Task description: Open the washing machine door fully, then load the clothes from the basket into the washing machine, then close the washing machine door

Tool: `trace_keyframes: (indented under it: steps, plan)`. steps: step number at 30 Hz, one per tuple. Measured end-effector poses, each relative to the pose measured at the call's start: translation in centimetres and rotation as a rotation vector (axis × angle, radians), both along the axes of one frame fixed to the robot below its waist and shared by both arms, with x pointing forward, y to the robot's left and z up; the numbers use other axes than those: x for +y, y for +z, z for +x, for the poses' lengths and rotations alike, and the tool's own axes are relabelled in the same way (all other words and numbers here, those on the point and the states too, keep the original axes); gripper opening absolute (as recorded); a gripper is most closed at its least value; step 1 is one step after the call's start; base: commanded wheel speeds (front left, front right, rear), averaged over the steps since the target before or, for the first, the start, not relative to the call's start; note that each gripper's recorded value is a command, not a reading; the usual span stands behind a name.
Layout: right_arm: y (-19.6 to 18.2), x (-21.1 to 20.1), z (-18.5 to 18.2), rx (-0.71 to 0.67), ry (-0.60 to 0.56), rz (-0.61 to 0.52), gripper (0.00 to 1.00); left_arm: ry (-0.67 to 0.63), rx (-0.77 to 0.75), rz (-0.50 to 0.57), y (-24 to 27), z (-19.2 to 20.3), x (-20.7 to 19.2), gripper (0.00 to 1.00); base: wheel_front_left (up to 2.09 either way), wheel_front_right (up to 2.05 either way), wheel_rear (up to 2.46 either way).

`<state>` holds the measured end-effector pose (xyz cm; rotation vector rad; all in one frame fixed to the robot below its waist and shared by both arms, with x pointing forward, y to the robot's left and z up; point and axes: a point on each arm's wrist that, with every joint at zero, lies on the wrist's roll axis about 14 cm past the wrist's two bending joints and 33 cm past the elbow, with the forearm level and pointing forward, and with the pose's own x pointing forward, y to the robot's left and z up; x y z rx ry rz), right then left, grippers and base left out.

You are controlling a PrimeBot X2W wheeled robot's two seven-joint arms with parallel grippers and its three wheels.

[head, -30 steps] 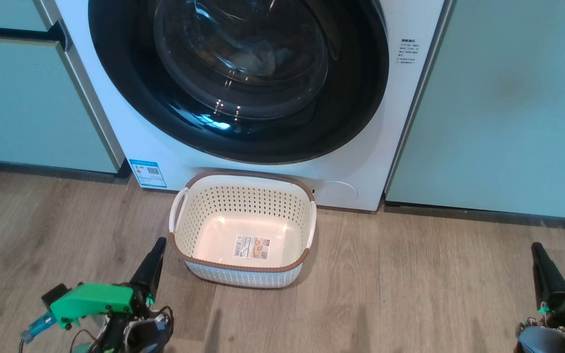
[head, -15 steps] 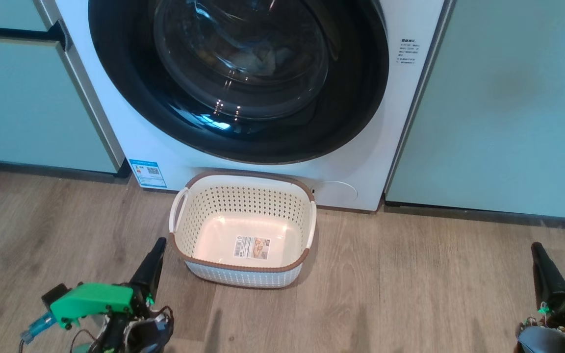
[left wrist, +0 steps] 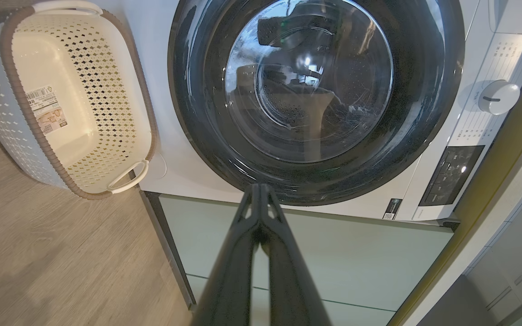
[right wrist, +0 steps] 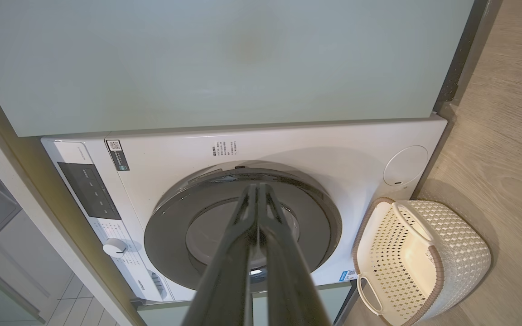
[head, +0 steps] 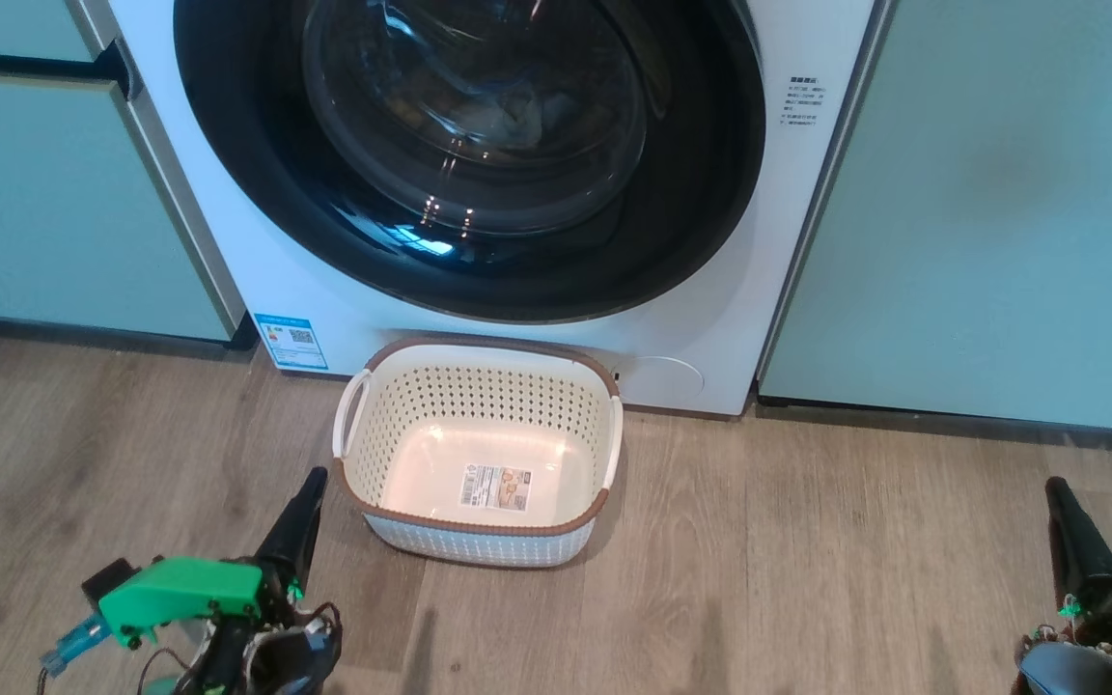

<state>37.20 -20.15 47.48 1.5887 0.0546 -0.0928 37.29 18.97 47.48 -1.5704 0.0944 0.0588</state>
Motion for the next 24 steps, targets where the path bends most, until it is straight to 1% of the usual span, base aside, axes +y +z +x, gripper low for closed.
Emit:
trace_keyframes:
  steps: [24]
  plan:
    - [0.00,0.00,0.00,0.000,0.000,0.000,0.00,0.000,0.000,0.000,0.01,0.00,-0.01,0.00,0.00,0.00,0.00]
